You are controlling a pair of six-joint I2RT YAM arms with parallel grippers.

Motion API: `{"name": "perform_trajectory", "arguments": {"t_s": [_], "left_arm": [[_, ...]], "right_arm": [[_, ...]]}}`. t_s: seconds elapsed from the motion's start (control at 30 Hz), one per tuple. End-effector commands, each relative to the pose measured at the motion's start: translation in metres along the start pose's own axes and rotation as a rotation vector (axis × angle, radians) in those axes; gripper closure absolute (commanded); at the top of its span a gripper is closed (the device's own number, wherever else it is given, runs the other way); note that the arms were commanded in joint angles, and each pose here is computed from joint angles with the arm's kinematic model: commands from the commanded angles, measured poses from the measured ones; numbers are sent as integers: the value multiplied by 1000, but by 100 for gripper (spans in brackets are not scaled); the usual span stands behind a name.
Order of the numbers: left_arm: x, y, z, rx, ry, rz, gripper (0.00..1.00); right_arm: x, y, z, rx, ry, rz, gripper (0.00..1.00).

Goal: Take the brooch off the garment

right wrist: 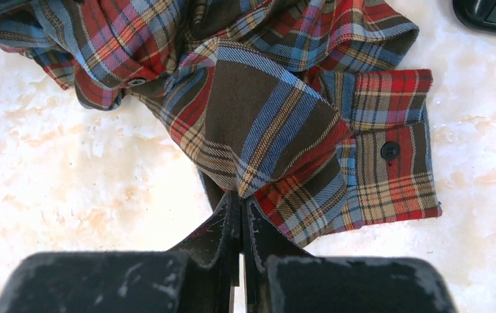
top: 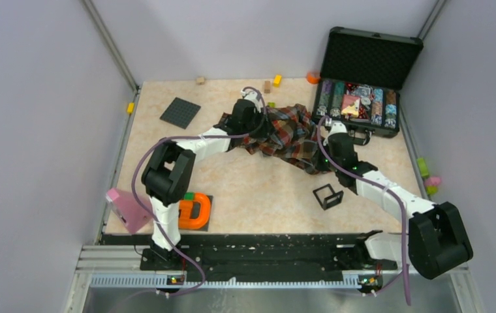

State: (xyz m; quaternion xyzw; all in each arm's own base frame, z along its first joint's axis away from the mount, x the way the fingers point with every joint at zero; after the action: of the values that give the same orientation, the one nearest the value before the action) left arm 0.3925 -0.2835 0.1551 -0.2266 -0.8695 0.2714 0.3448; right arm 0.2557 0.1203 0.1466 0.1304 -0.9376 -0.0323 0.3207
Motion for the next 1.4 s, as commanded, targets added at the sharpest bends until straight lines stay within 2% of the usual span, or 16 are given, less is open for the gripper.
{"name": "perform_trajectory", "arguments": {"t_s": [0.0,0.03,0.07,0.27,0.4,0.57,0.67,0.97,1.0,1.03,1.07,1.1,1.17,1.2,1.27,1.37], "left_arm": [[-6,2,-8,28,-33,-53,78],[-4,5,-15,32,-64,-62,98],[0,10,-23,51,-90,-74,100],[81,62,-92,195,-233,53,100],[126,65,-108,164,-292,56,100],[182,48,-121,108,-390,10,100],[198,57,-105,114,-415,-75,100],[212,127,-2,235,-277,-402,100],[218,132,4,233,-289,-455,100],[223,134,9,223,-309,-479,100],[230,138,13,212,-335,-508,95],[238,140,15,191,-375,-530,79],[250,137,13,153,-413,-537,40],[254,133,11,137,-421,-537,26],[261,123,3,96,-436,-539,19],[263,96,-7,1,-445,-492,18]], "right_arm": [[8,3,-13,-9,-60,-1,100],[10,1,-13,-15,-64,20,100],[11,-1,-14,-30,-70,48,100],[24,-13,-32,-107,-118,129,100],[34,7,-74,-61,-195,-21,100],[54,49,-111,68,-188,-213,100],[64,80,-95,132,-134,-330,100],[60,122,34,181,183,-494,99],[59,121,40,178,203,-495,91],[59,119,44,177,213,-488,76],[60,117,44,179,210,-479,58],[61,117,41,180,196,-470,45],[64,115,30,183,155,-435,32],[65,115,23,190,134,-420,31],[66,117,7,208,91,-389,32],[61,119,-13,225,58,-336,33]]}}
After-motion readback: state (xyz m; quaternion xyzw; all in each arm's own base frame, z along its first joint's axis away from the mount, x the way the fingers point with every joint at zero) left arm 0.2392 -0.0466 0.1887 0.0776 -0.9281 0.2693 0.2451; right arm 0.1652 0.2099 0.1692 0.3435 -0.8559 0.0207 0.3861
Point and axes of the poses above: each gripper's point midway between its finger pads, its own x axis back along the fingers, its own y axis along the line the jaws close on, z = x × y, the point moved 8 cm from there along x, back along the fingers, and after that the axes turned 9 degrees about x, right-handed, at the moved point
